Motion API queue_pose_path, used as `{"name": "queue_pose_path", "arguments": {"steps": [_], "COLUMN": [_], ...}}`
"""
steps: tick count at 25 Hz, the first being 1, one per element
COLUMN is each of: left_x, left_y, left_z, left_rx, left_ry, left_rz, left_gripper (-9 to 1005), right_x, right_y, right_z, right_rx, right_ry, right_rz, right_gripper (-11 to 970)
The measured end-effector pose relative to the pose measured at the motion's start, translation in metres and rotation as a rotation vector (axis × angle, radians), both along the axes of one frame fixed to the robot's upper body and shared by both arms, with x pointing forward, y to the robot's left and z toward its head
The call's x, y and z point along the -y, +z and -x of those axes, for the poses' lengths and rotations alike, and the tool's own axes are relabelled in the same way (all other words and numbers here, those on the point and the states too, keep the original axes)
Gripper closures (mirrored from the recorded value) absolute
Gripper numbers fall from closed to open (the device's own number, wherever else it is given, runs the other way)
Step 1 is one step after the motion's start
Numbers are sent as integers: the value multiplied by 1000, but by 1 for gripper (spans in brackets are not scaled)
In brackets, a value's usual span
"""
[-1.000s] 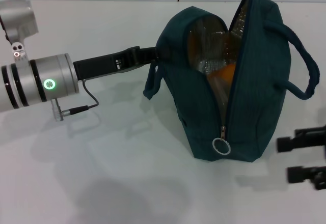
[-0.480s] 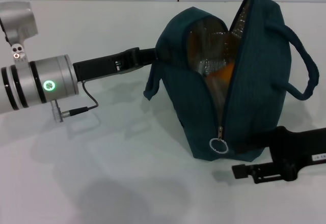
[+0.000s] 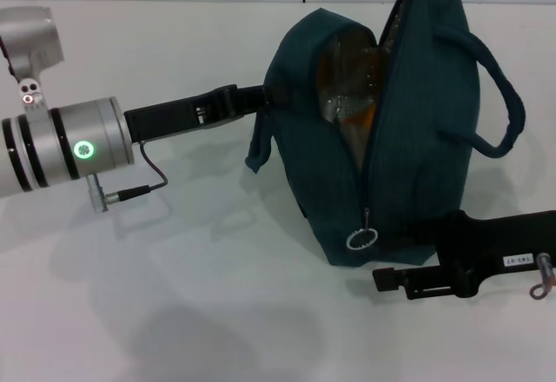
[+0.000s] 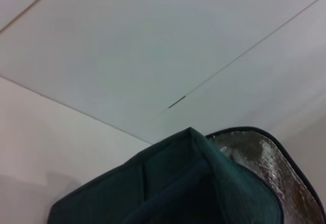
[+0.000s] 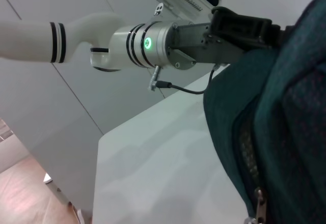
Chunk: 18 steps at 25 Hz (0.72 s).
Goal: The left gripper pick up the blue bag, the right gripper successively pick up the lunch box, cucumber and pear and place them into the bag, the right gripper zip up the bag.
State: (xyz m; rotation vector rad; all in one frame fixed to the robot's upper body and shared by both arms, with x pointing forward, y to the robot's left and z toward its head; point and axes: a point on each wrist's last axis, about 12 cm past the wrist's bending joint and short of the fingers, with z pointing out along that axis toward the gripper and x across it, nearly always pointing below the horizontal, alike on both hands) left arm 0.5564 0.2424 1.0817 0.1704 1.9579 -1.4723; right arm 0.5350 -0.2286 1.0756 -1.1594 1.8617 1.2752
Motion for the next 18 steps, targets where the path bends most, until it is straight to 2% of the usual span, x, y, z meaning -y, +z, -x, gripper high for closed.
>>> {"name": "queue_pose_path", "arguments": {"steps": [2,8,18], "left_x": [1,0,0], "left_y": [0,-1,-1], "left_z": [0,0,1], "left_rx": [0,4,4], "left_ry": [-1,-1,0], "left_rz": [1,-1,-1], "left_gripper": [857,852,846], "right_x": [-2,-7,-5], "right_y": [0,5,4], "right_z": [0,2,-2], "right_rx": [6,2,18], "right_ry": [1,56,4], "right_rz": [-6,-35,-42], "right_gripper": [331,448,449]}}
